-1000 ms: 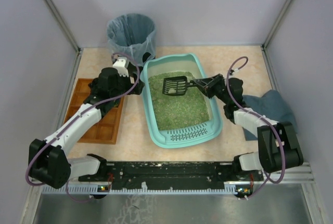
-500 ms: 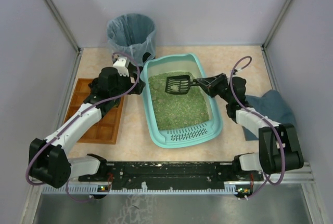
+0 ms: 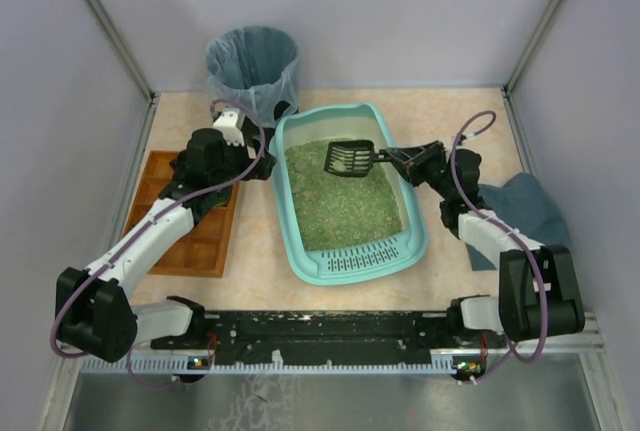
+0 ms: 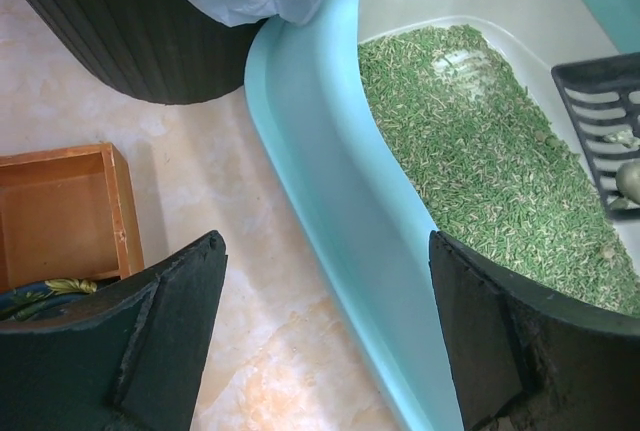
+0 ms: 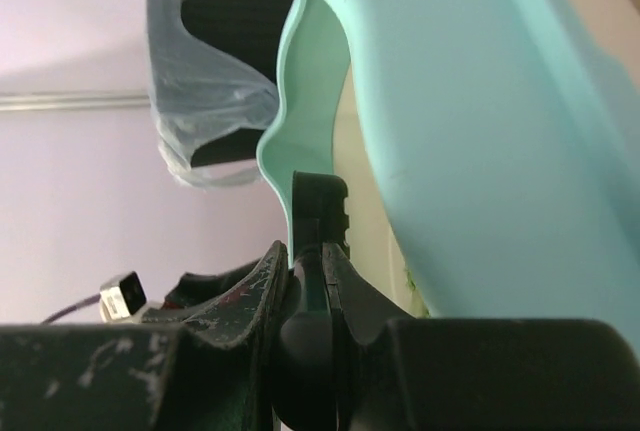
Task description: Clean the litter box
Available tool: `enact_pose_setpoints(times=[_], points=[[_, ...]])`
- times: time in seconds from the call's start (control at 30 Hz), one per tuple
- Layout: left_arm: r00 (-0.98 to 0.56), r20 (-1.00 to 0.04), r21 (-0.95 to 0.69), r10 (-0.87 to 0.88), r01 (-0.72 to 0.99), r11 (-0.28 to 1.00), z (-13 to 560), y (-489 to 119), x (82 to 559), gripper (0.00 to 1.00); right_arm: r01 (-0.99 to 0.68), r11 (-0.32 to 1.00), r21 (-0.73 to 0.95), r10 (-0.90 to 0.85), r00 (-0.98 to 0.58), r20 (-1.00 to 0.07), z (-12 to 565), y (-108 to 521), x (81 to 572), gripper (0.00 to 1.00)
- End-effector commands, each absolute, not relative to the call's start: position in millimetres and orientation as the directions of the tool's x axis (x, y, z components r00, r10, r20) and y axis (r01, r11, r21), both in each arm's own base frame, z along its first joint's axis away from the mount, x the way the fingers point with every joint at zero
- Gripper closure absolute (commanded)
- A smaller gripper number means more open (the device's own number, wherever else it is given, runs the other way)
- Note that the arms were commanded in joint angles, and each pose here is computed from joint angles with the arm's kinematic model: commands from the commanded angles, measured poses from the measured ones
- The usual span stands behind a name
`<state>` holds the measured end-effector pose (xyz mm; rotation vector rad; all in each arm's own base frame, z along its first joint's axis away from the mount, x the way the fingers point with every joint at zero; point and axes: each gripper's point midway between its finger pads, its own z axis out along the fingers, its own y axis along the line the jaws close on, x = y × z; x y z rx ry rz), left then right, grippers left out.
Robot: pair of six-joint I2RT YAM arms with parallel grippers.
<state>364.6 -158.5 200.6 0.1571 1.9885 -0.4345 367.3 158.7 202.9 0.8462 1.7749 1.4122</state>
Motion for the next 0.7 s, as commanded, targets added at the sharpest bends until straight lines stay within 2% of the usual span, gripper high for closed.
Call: enact_pose_setpoints(times=[0.0,0.07,0.17,0.27,0.4,0.5,0.67], points=[[-0.396,-0.904,-0.279,-0.159,0.267,0.922,222.2,-144.6,372.1,0.13,-0.096,0.22,0.971,0.781,-0.578,-0.234,255.1,188.5,365.1,1.0],[-0.41,-0.89,-0.321,-0.199,0.256,0.912,222.2,-136.8,377.0,0.14,-0.076,0.225,0.971,0.806,-0.546,-0.229,251.9,176.9,369.3,1.0],[-0.4,-0.889,-0.329,-0.221,0.225,0.917,224.2,-125.3,379.0,0.14,-0.064,0.157,0.985,0.844,-0.509,-0.168,247.8,156.8,372.2,1.0],[-0.381,-0.899,-0.318,-0.218,0.223,0.922,228.3,-122.5,378.8,0.14,-0.085,0.198,0.976,0.798,-0.564,-0.212,252.0,175.8,368.7,1.0],[-0.388,-0.894,-0.324,-0.223,0.219,0.92,236.8,-123.1,379.1,0.13,-0.062,0.163,0.985,0.832,-0.528,-0.171,249.1,162.0,370.6,1.0],[-0.371,-0.899,-0.327,-0.232,0.218,0.92,236.5,-121.3,376.0,0.13,-0.024,0.183,0.983,0.801,-0.575,-0.164,246.3,171.5,371.5,1.0],[-0.389,-0.894,-0.311,-0.222,0.183,0.932,221.6,-113.7,375.7,0.12,-0.057,0.21,0.976,0.784,-0.587,-0.203,261.9,182.1,374.1,1.0]])
